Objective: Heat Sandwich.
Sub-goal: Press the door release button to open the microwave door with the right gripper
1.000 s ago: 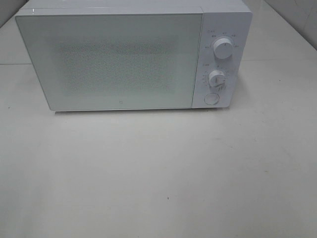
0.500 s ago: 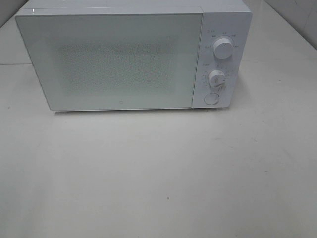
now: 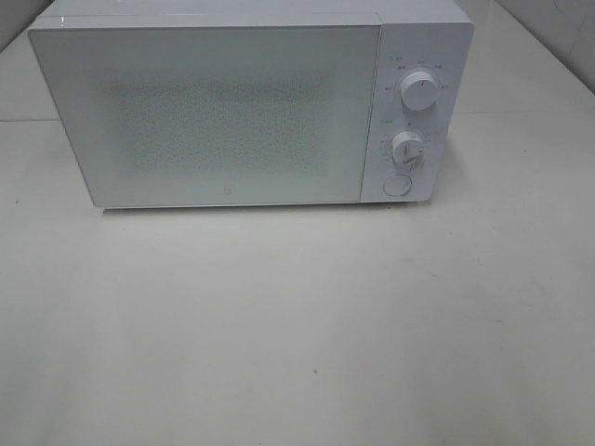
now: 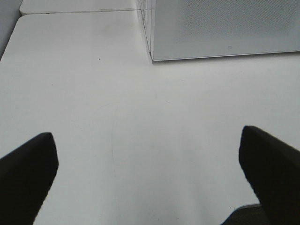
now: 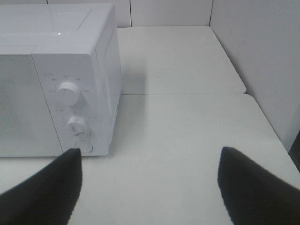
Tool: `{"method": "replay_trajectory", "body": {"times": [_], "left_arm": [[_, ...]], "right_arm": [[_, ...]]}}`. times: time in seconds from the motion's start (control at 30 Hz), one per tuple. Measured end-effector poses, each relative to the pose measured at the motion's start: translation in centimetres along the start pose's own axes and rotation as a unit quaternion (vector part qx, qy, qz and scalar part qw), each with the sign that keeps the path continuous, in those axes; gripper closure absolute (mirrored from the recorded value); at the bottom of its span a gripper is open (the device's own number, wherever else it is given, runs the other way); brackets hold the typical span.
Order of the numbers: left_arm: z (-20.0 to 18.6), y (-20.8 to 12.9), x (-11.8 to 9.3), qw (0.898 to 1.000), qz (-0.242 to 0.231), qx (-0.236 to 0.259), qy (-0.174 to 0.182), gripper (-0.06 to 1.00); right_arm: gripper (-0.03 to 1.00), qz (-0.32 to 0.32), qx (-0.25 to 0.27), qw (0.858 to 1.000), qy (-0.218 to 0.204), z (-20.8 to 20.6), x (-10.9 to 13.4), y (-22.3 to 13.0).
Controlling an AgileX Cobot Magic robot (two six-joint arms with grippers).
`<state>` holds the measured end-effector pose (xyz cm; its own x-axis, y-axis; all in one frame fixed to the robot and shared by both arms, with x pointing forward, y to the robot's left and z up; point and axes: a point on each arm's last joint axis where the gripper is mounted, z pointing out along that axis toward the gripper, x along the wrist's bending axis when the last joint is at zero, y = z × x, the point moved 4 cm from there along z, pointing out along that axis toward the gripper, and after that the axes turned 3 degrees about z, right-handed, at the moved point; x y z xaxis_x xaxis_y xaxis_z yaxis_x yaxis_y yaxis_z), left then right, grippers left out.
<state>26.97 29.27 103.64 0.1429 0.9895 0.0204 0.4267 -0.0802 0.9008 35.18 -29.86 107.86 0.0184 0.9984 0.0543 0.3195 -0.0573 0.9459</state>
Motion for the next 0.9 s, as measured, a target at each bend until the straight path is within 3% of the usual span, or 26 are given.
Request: {"method": "replay_trajectory", "body": {"times": [0.27,0.67,0.9], "left_arm": [[0.0,0.0,0.0,1.0,0.0,0.0,0.0,-0.05],[0.0,0.0,0.0,1.0,0.0,0.0,0.0,-0.05],[0.0,0.0,0.0,1.0,0.0,0.0,0.0,-0.05]], "right_arm": [[0.2,0.0,-0.004,1.0,0.0,4.1,0.0,0.8],[0.2,0.004,0.038,0.999,-0.002,11.4,0.0,-0.5],[0.2,0.013,0.014,1.0,-0.001,14.5,-0.1,-2.6]]}}
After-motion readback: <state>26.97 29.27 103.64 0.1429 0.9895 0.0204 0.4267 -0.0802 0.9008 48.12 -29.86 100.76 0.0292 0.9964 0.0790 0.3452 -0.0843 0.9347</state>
